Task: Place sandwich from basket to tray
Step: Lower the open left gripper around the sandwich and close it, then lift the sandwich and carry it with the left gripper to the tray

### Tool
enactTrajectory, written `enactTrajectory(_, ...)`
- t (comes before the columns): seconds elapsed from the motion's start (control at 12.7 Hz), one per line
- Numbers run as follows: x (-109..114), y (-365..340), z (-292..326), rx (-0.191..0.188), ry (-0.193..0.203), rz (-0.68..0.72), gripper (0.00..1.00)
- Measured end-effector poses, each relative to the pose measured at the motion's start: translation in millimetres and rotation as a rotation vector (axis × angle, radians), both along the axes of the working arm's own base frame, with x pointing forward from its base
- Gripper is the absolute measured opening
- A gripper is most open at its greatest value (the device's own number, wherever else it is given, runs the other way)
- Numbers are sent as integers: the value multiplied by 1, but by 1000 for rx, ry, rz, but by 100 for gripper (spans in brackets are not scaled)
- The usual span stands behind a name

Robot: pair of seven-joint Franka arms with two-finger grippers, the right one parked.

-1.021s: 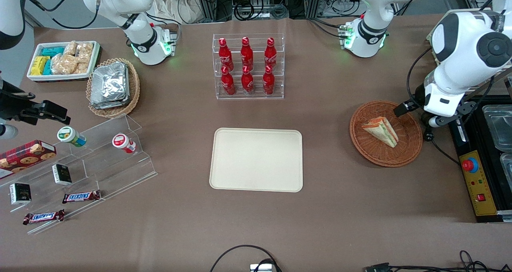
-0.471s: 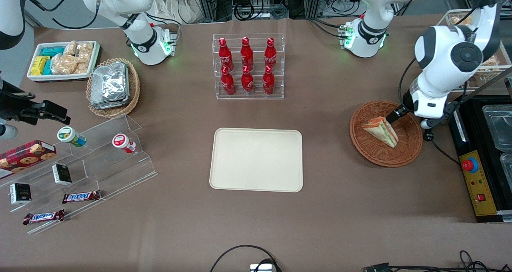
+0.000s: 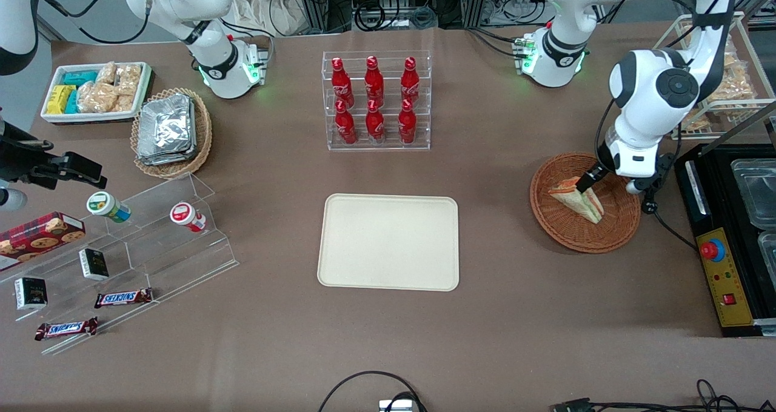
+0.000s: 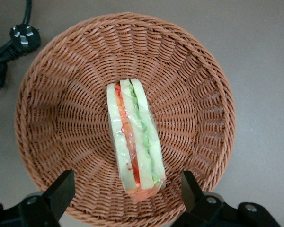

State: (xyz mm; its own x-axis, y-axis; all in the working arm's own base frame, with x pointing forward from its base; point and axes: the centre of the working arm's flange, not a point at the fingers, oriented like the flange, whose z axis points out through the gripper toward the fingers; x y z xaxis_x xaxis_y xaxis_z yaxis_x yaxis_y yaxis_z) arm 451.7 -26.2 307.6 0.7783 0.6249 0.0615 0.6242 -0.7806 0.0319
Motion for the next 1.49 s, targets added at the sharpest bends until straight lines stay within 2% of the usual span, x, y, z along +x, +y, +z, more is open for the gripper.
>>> enactTrajectory(0.71,-2,-1,-45,-13,-23,45,96)
enactTrajectory(1.02,-9,-1,-68,-18,-31,44,86)
enactTrajectory(1.26,-10,-2,-71,-19,-31,42,50)
enactTrajectory(1.49,-10,-3,-71,-19,-31,36,25)
